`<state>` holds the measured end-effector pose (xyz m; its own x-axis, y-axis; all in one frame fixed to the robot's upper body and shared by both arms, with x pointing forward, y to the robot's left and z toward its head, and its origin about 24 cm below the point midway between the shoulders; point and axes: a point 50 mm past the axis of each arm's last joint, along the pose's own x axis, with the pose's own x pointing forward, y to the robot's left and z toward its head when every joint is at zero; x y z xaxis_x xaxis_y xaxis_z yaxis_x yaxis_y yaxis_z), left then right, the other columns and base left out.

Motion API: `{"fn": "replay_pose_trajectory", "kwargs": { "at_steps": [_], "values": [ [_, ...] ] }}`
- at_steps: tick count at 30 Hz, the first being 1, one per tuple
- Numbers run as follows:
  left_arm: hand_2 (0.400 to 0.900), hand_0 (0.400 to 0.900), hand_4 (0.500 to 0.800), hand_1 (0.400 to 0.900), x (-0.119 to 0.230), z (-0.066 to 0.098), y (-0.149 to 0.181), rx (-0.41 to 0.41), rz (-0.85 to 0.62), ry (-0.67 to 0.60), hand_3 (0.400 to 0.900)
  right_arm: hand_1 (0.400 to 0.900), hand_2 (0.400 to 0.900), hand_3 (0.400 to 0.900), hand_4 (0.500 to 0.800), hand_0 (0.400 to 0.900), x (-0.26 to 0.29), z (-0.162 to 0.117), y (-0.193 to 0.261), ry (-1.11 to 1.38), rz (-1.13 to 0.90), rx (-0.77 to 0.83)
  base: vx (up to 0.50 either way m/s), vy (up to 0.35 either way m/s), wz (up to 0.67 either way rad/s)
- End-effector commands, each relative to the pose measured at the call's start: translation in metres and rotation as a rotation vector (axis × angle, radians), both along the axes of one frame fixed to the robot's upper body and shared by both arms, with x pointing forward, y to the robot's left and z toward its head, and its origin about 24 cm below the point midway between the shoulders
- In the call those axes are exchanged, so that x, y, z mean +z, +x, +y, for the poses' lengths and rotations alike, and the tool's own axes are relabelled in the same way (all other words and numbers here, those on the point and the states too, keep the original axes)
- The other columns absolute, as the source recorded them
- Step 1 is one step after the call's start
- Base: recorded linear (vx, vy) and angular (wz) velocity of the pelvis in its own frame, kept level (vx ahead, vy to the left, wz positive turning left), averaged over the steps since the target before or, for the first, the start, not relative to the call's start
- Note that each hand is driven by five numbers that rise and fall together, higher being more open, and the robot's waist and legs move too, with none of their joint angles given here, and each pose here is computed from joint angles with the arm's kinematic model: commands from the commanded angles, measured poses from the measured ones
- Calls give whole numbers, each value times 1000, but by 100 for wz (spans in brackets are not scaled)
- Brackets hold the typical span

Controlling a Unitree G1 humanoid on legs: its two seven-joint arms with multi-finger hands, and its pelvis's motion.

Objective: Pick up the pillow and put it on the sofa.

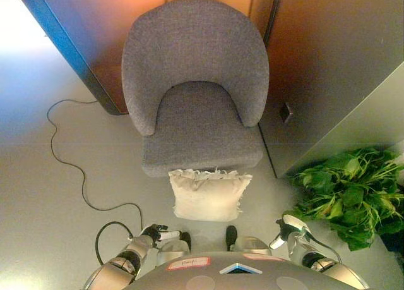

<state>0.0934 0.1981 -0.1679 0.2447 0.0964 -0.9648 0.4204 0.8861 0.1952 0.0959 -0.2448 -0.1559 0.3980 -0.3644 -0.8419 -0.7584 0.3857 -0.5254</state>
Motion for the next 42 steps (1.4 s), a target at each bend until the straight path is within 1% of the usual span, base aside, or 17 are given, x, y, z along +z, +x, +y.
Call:
{"fn": "replay_pose_trajectory", "kwargs": {
  "at_steps": [1, 8, 15, 19, 22, 26, 31, 36, 42],
  "values": [
    [900, 900, 800, 900, 8, 17, 25, -4, -59, 57, 900, 900, 900, 900, 800, 900, 5, 3, 24, -35, -48, 82, 0, 0, 0],
    [900, 900, 800, 900, 7, 13, 23, -11, -42, 40, 900, 900, 900, 900, 800, 900, 6, 3, 25, -36, -51, 84, 0, 0, 0],
    [900, 900, 800, 900, 7, 15, 22, -12, -34, 48, 900, 900, 900, 900, 800, 900, 9, 4, 33, -73, -122, 168, 37, -16, 4],
    [900, 900, 800, 900, 9, 17, 28, -6, -61, 54, 900, 900, 900, 900, 800, 900, 20, -1, 57, -114, -217, 188, 26, -64, 15],
    [900, 900, 800, 900, 15, 20, 43, 17, -125, 55, 900, 900, 900, 900, 800, 900, 39, -10, 92, -157, -340, 162, -129, -99, 25],
    [900, 900, 800, 900, 32, 31, 79, 62, -248, 52, 900, 900, 900, 900, 800, 900, 85, -30, 152, -247, -543, 109, -220, -125, 33],
    [900, 900, 800, 900, 51, 42, 109, 103, -382, 40, 900, 900, 900, 900, 800, 900, 139, -55, 197, -327, -684, 64, -168, -100, 26],
    [900, 900, 800, 900, 69, 35, 135, 108, -507, -9, 900, 900, 900, 900, 800, 900, 188, -74, 227, -380, -775, 46, -137, -63, 21],
    [900, 900, 800, 900, 84, 24, 151, 110, -624, -84, 900, 900, 900, 900, 800, 900, 229, -85, 245, -411, -855, 21, -103, -13, 9]
  ]
}}
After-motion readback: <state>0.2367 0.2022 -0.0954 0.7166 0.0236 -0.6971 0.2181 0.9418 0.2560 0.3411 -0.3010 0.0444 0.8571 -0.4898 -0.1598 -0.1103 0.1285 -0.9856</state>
